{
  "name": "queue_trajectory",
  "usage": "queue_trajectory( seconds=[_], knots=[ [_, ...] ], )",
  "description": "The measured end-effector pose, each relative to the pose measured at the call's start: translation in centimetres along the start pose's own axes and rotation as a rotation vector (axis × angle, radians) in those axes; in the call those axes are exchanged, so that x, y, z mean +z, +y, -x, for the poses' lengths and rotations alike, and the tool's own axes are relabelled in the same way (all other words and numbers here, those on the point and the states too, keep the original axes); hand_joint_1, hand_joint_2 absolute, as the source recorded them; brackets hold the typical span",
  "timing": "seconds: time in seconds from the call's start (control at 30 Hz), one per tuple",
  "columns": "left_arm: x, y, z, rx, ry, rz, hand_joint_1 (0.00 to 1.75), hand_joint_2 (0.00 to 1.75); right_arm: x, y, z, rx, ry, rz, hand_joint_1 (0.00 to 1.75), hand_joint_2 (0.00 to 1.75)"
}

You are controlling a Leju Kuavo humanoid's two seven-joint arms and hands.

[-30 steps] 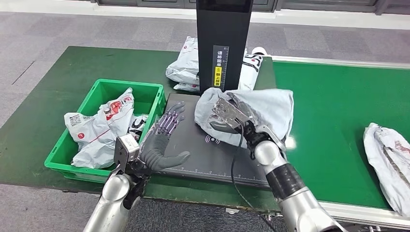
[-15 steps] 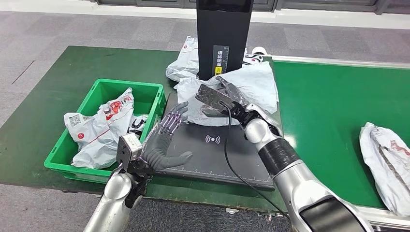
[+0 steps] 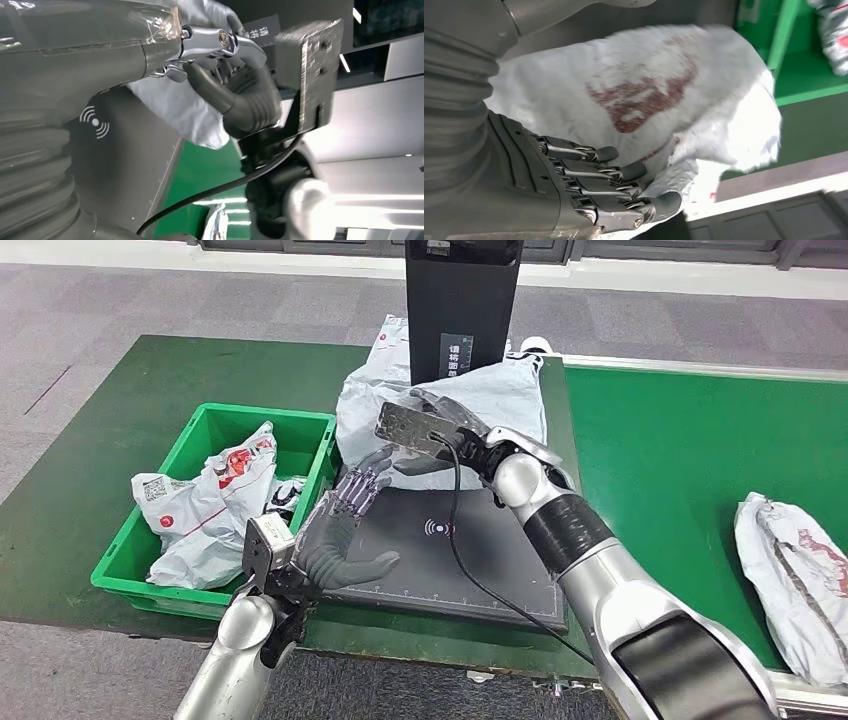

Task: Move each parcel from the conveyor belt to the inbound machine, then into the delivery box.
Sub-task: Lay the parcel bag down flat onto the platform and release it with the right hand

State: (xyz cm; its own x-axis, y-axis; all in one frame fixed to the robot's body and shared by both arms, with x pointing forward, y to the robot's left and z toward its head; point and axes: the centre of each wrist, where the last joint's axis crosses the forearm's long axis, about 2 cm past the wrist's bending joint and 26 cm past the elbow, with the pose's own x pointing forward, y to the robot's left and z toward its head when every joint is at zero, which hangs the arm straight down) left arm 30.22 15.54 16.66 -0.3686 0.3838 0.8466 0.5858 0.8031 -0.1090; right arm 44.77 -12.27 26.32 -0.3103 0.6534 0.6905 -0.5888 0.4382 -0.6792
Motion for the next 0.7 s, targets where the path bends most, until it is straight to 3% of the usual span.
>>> queue_trajectory(
  seconds=[0.13, 0.17, 0.33, 0.7],
  knots=[
    [-0.5, 0.2, -0.1, -0.003, 0.001, 0.000, 0.00, 1.75, -0.5, -0.9, -1.8, 0.228, 0.045, -0.113, 0.00, 0.44],
    [-0.5, 0.2, -0.1, -0.002, 0.004, 0.000, 0.00, 1.75, -0.6, -1.0, -2.0, 0.306, 0.048, -0.156, 0.00, 0.00],
    [-0.5, 0.3, 0.2, 0.001, 0.018, -0.003, 0.00, 1.75, -0.2, -1.1, -0.8, 0.533, 0.039, -0.330, 0.00, 0.00],
    [0.1, 1.1, 0.0, -0.017, 0.031, -0.004, 0.00, 1.75, 2.5, -4.2, 1.6, 0.578, 0.037, -0.398, 0.00, 0.00]
  ],
)
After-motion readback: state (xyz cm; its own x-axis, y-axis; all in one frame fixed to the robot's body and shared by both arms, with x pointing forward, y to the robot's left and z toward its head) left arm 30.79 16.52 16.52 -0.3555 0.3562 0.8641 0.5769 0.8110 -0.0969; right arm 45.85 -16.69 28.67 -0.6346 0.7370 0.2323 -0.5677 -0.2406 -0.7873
